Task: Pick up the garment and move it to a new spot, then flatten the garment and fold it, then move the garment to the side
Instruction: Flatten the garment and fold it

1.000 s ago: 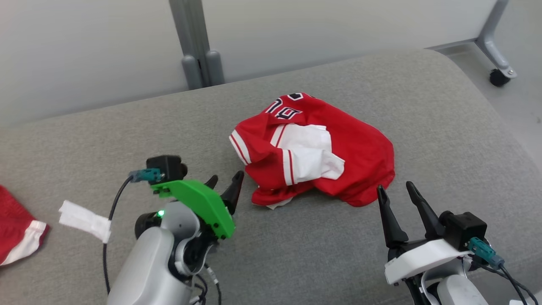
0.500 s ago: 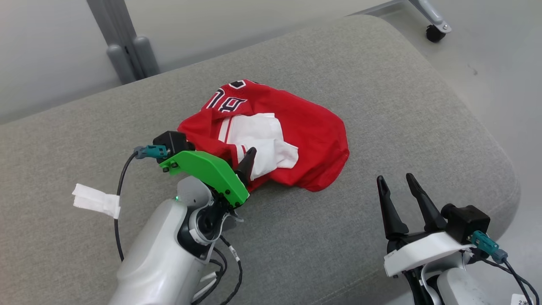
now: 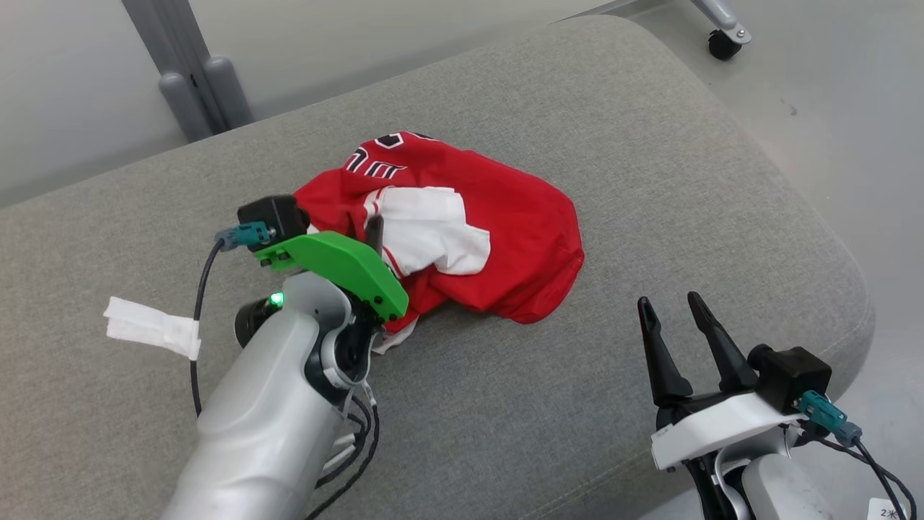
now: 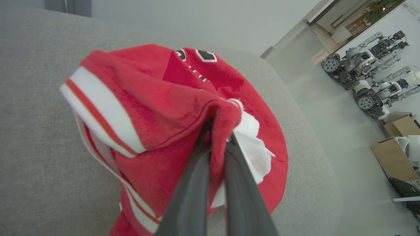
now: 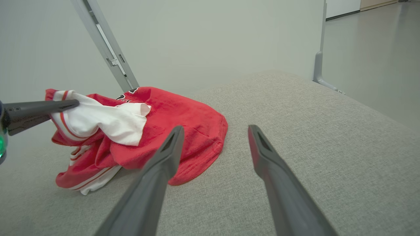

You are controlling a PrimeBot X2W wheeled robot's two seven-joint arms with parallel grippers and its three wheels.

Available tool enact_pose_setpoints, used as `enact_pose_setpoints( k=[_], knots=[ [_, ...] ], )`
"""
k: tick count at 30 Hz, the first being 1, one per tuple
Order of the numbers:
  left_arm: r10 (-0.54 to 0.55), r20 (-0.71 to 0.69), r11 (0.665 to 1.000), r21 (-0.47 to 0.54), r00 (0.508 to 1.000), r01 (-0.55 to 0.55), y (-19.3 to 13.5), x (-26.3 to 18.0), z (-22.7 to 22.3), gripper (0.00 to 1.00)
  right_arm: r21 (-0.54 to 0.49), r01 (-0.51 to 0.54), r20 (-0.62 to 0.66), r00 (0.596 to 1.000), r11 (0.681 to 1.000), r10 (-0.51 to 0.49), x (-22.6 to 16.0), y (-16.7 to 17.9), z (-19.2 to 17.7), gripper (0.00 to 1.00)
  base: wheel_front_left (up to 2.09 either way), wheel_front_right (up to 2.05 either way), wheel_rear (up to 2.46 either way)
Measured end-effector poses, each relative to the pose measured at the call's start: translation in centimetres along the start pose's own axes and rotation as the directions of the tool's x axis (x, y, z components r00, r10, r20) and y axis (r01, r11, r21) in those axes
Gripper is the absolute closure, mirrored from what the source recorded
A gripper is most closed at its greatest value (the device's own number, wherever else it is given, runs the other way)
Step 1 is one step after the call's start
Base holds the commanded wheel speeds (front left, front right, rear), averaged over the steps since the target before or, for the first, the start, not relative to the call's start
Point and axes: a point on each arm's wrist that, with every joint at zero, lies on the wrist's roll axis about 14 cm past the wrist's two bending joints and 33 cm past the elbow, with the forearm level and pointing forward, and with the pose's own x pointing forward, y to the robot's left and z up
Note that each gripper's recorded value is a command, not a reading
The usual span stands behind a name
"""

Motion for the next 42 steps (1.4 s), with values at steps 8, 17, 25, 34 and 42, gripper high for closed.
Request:
enact_pose_setpoints(
  k=[8, 17, 25, 34, 42],
  knots=[
    [-0.300, 0.303, 0.953, 0.125, 0.904, 0.275, -8.1, -1.4, 9.1, 1.00, -0.004, -0.029, 0.002, 1.000, 1.000, 0.029, 0.2, 0.9, 0.0, 0.00, 0.00, 0.00, 0.00],
    [-0.494, 0.250, 0.869, 0.099, 0.833, 0.485, -14.7, -3.9, 7.8, 1.00, 0.004, -0.039, 0.006, 0.999, 0.999, 0.039, 0.1, 1.1, 0.1, 0.00, 0.00, 0.00, 0.00],
    [-0.178, -0.105, 0.973, 0.132, 0.978, 0.192, 0.9, -6.1, -1.5, 1.00, 0.013, -0.102, -0.016, 0.995, 0.995, 0.103, 1.3, 3.2, -0.9, 0.00, 0.00, 0.00, 0.00],
    [0.191, -0.039, 0.930, 0.326, 0.981, -0.168, 13.5, -12.4, -0.5, 1.00, 0.031, -0.212, -0.041, 0.976, 0.977, 0.213, 2.9, 7.0, -2.0, 0.00, 0.00, 0.00, 0.00],
    [0.282, 0.224, 0.852, 0.388, 0.933, -0.351, 16.8, -13.4, 4.8, 1.00, 0.033, -0.248, -0.051, 0.967, 0.968, 0.250, 3.4, 8.4, -2.5, 0.00, 0.00, 0.00, 0.00]
  ],
)
